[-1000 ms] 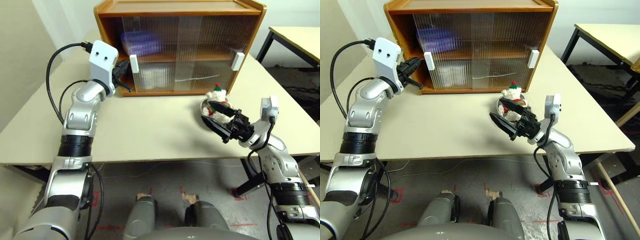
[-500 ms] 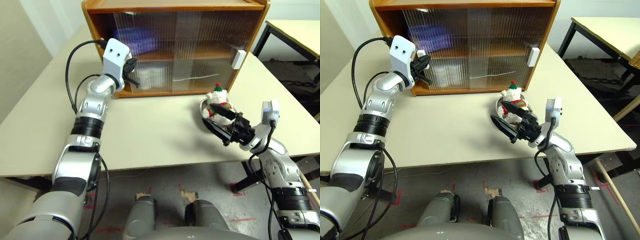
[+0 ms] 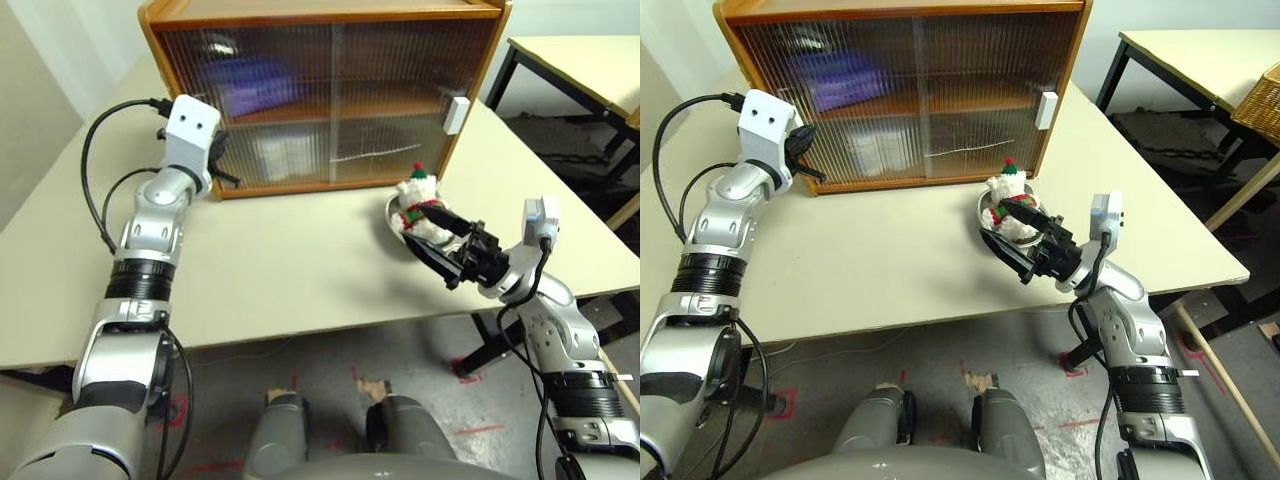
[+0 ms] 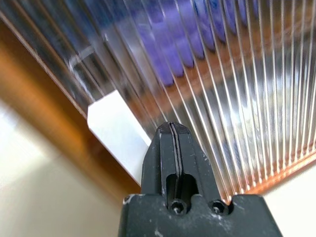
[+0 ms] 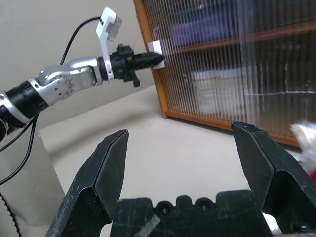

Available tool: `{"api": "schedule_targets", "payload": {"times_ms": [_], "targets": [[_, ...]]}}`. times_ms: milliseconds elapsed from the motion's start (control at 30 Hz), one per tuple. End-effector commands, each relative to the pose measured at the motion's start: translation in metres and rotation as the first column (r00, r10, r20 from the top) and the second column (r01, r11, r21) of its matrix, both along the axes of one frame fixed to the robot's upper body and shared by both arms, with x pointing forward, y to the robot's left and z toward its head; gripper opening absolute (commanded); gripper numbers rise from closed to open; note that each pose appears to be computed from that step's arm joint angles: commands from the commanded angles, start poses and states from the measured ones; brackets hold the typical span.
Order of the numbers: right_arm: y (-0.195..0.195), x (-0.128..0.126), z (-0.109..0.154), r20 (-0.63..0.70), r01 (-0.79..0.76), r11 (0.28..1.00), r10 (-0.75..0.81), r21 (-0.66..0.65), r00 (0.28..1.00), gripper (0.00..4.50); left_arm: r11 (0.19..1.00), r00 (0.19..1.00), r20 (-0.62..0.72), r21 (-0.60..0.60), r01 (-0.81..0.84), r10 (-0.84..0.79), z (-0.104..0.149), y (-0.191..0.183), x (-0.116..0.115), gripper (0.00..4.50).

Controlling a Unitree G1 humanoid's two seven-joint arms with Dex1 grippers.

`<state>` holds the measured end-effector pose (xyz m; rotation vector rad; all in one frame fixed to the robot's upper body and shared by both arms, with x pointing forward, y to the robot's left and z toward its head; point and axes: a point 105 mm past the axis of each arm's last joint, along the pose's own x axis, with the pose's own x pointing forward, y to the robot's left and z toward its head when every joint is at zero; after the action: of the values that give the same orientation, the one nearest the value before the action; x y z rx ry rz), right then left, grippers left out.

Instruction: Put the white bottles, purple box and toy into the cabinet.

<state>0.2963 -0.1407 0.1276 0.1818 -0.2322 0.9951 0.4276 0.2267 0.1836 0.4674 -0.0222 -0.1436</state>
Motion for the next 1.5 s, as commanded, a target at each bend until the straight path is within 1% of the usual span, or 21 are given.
{"api": "schedule_targets", "payload": {"times_ms": [33, 100, 167, 200, 300, 333, 400, 467, 500, 533, 633, 700, 733, 767, 833, 1000, 1067, 1167, 1333, 1500], "targets": [[0.001, 0.001, -0.002, -0.006, -0.008, 1.0, 0.008, 0.0, 1.0, 4.5, 0.998, 0.998, 0.015, -0.003, -0.062, 0.062, 0.007, 0.018, -0.008, 0.02], [0.001, 0.001, -0.002, -0.006, -0.008, 1.0, 0.008, 0.001, 1.0, 4.5, 0.998, 0.997, 0.02, -0.004, -0.069, 0.069, 0.01, 0.022, -0.011, 0.02], [-0.002, 0.003, -0.001, -0.003, 0.012, 1.0, -0.012, 0.004, 1.0, 4.5, 1.0, 0.999, 0.049, -0.021, -0.022, 0.023, 0.015, 0.016, -0.012, 0.02], [-0.005, 0.006, 0.001, 0.004, 0.036, 0.999, -0.036, 0.004, 0.999, 4.5, 0.998, 0.997, 0.068, -0.049, 0.04, -0.036, 0.019, 0.006, -0.014, 0.02], [-0.021, 0.018, 0.016, 0.033, 0.127, 0.992, -0.128, 0.027, 0.991, 4.5, 0.959, 0.967, 0.152, -0.168, 0.227, -0.202, 0.034, -0.019, -0.022, 0.62], [-0.026, 0.022, 0.022, 0.042, 0.151, 0.988, -0.152, 0.036, 0.987, 4.5, 0.936, 0.949, 0.177, -0.194, 0.294, -0.262, 0.038, -0.026, -0.027, 0.97], [-0.036, 0.027, 0.031, 0.051, 0.186, 0.981, -0.188, 0.046, 0.981, 4.5, 0.897, 0.915, 0.2, -0.209, 0.389, -0.35, 0.04, -0.036, -0.036, 1.8], [-0.053, 0.037, 0.042, 0.064, 0.261, 0.964, -0.265, 0.057, 0.962, 4.11, 0.847, 0.87, 0.216, -0.216, 0.486, -0.444, 0.04, -0.045, -0.048, 2.53], [-0.063, 0.044, 0.048, 0.065, 0.31, 0.949, -0.313, 0.056, 0.947, 3.86, 0.816, 0.842, 0.214, -0.217, 0.536, -0.496, 0.037, -0.05, -0.056, 2.97], [-0.072, 0.05, 0.053, 0.064, 0.349, 0.935, -0.353, 0.056, 0.934, 3.48, 0.79, 0.817, 0.206, -0.214, 0.574, -0.538, 0.034, -0.053, -0.062, 3.4], [-0.088, 0.067, 0.066, 0.062, 0.434, 0.899, -0.437, 0.053, 0.897, 2.34, 0.734, 0.763, 0.142, -0.213, 0.645, -0.63, 0.017, -0.06, -0.079, 4.5], [-0.095, 0.079, 0.071, 0.061, 0.482, 0.875, -0.484, 0.032, 0.873, 1.51, 0.688, 0.718, 0.124, -0.214, 0.693, -0.685, 0.013, -0.065, -0.091, 4.5], [-0.099, 0.086, 0.074, 0.058, 0.509, 0.86, -0.51, 0.022, 0.858, 1.18, 0.664, 0.699, 0.128, -0.23, 0.711, -0.704, 0.013, -0.067, -0.097, 4.5], [-0.101, 0.09, 0.076, 0.057, 0.526, 0.85, -0.526, 0.017, 0.849, 0.73, 0.649, 0.687, 0.133, -0.243, 0.721, -0.714, 0.013, -0.068, -0.1, 4.5], [-0.103, 0.103, 0.08, 0.05, 0.558, 0.83, -0.557, -0.004, 0.829, 0.02, 0.619, 0.66, 0.126, -0.252, 0.743, -0.741, 0.01, -0.069, -0.108, 4.5], [-0.098, 0.129, 0.068, 0.001, 0.58, 0.807, -0.584, -0.112, 0.812, 0.02, 0.583, 0.623, 0.107, -0.259, 0.77, -0.775, 0.004, -0.071, -0.121, 4.5], [-0.102, 0.135, 0.066, -0.013, 0.601, 0.79, -0.607, -0.126, 0.795, 0.02, 0.571, 0.614, 0.117, -0.268, 0.776, -0.78, 0.005, -0.072, -0.124, 4.5], [-0.111, 0.145, 0.068, -0.014, 0.657, 0.738, -0.666, -0.155, 0.746, 0.02, 0.554, 0.6, 0.113, -0.28, 0.784, -0.792, 0.002, -0.073, -0.132, 4.5], [-0.125, 0.152, 0.068, -0.004, 0.72, 0.662, -0.737, -0.205, 0.676, 0.02, 0.562, 0.602, 0.095, -0.271, 0.782, -0.793, -0.002, -0.071, -0.137, 4.5], [-0.131, 0.156, 0.072, -0.006, 0.751, 0.628, -0.768, -0.202, 0.64, 0.02, 0.565, 0.606, 0.098, -0.269, 0.78, -0.789, -0.001, -0.071, -0.137, 4.5]]}}
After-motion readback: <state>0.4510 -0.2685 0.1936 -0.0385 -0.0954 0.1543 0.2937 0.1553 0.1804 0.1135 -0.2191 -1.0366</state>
